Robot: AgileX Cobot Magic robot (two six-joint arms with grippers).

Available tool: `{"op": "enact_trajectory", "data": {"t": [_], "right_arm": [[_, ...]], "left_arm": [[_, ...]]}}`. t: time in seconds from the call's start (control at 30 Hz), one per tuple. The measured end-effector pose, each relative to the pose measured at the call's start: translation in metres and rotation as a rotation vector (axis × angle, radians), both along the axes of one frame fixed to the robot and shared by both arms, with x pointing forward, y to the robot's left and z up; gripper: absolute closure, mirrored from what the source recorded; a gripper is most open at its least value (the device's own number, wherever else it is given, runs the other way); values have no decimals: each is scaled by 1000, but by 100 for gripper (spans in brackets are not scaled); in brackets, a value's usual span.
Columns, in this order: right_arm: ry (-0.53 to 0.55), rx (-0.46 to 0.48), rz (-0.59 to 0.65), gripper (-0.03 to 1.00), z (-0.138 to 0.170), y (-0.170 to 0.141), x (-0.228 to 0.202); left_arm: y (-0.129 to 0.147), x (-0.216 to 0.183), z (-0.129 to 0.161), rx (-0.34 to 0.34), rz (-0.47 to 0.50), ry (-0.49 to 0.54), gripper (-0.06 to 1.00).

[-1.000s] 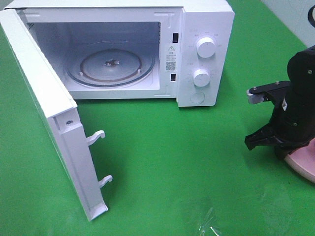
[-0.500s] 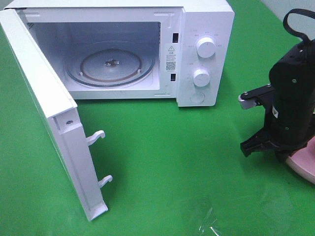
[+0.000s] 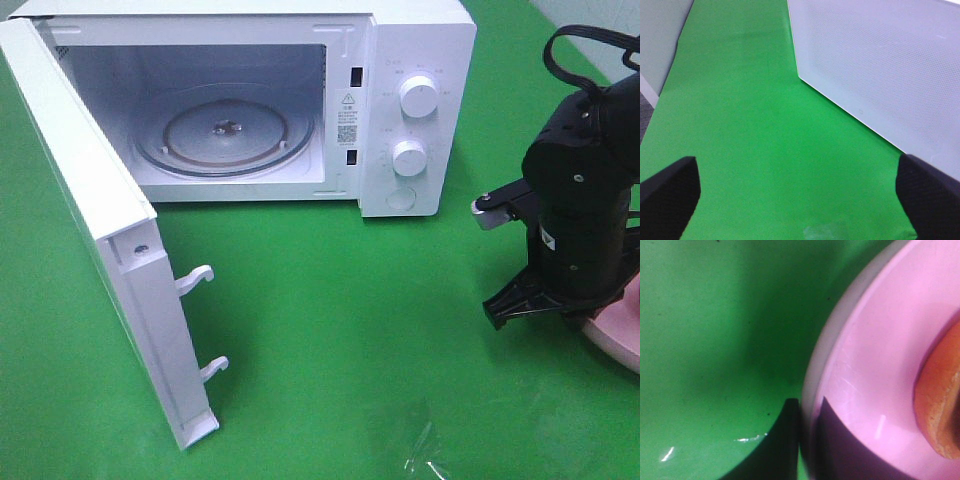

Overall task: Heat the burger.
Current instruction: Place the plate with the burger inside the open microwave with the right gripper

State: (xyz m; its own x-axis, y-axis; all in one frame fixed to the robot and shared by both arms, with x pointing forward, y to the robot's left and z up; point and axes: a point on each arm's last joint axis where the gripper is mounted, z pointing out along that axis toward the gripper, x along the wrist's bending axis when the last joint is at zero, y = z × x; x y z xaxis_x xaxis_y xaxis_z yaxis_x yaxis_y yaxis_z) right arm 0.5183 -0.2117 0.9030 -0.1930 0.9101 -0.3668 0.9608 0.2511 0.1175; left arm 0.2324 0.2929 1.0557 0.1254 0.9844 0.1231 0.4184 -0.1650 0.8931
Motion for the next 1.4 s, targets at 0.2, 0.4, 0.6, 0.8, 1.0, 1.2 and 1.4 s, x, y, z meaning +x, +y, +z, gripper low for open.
{"op": "enact_trajectory", "data": {"t": [0.2,0.4,0.6,0.8,1.0,1.2,1.4], "right_arm": [[-33,-16,21,94,14,2,-5],[-45,-31,12,94,22,-2,-11],[-63,-32,23,93,32,1,-18],[-69,-36,44,93,38,3,-30],[-77,-37,73,93,44,6,-44],[-86,-38,102,93,50,8,-59],[-91,-45,134,93,54,12,-75]], "left_arm": [[0,0,0,0,0,0,-4],[0,0,0,0,0,0,-4],[0,0,0,0,0,0,-4],[0,0,0,0,0,0,-4],[0,0,0,0,0,0,-4],[0,0,0,0,0,0,-4],[0,0,0,0,0,0,-4]]}}
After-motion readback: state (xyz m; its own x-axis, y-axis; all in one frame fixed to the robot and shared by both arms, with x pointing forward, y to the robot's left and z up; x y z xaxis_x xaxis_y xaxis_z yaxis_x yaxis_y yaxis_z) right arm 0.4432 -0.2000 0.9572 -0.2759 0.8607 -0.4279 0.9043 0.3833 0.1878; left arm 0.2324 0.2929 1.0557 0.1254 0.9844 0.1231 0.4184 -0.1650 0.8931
